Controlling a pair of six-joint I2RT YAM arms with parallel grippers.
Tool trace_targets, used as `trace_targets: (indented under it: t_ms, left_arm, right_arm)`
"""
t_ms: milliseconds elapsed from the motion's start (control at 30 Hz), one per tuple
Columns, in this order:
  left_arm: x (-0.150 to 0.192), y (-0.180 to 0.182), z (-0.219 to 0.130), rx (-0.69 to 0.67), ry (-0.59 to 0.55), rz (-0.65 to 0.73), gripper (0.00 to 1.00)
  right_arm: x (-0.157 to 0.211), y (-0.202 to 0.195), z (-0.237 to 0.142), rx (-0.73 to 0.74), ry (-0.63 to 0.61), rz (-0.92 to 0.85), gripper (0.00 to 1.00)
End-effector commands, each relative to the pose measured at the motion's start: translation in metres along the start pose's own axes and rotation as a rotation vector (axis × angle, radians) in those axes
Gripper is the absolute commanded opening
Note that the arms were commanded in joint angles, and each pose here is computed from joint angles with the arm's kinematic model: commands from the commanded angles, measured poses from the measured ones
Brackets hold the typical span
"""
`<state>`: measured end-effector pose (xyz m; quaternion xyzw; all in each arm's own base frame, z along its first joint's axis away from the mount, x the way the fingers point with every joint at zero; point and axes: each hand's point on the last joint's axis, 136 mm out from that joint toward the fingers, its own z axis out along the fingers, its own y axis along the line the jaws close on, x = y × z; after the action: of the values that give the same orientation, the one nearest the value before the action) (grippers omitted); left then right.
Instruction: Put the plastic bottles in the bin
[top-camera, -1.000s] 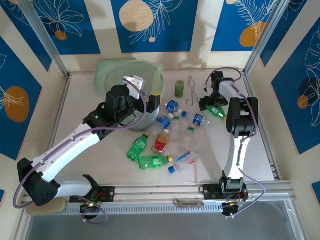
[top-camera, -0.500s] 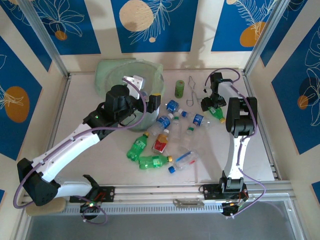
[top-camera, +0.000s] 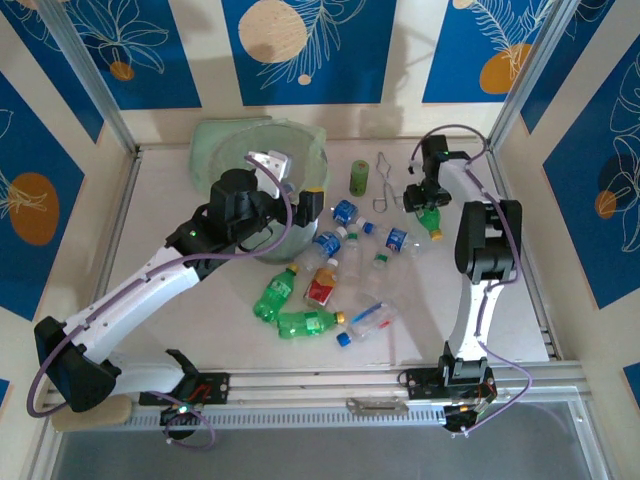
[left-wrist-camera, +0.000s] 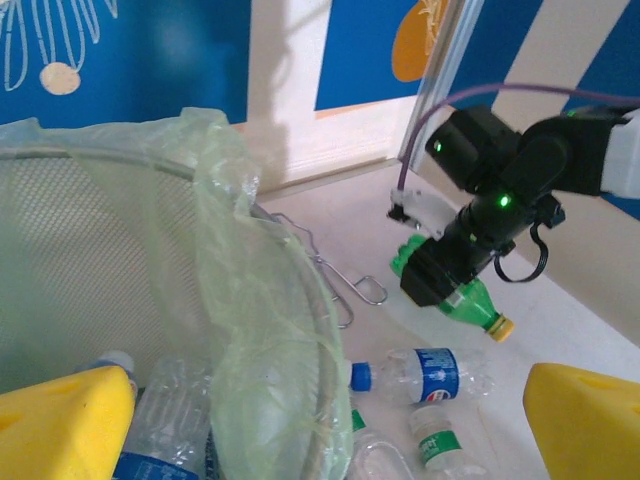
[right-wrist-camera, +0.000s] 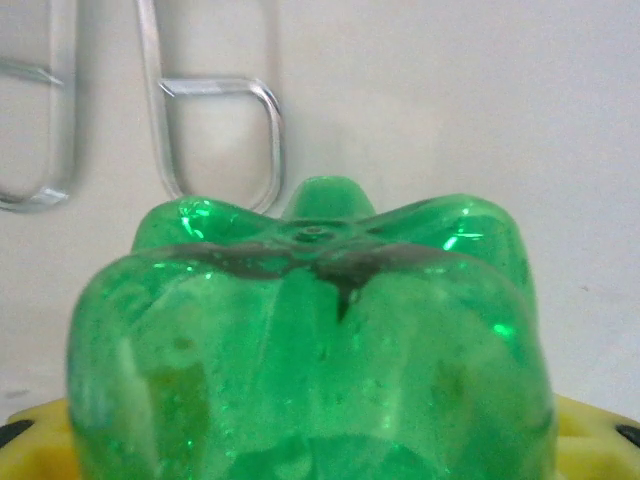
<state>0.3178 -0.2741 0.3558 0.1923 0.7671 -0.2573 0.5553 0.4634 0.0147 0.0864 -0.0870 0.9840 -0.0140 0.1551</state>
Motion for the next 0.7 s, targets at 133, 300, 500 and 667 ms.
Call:
trace_targets:
  t_ms: [133,300,500,667]
  left_arm:
    - [-0.019,-0.040,0.001,0.222,-0.036,0.012,1.00]
    - [-0.016,-0.055,0.005,0.275,-0.015,0.025,1.00]
    - [-0.009,-0.062,0.005,0.255,-0.001,0.075,1.00]
    - [-0.004,-0.066,0.008,0.265,0.017,0.076,1.00]
  right_arm:
    - [-0.048,0.061,-0.138,-0.297,-0.378,0.177,0.55]
    - [-0.046,0.098,-0.189,-0.547,-0.497,0.354,0.56]
    - [-0.036,0.138,-0.234,-0.764,-0.606,0.455,0.55]
    - [-0.030,0.162,-0.275,-0.927,-0.704,0.480,0.54]
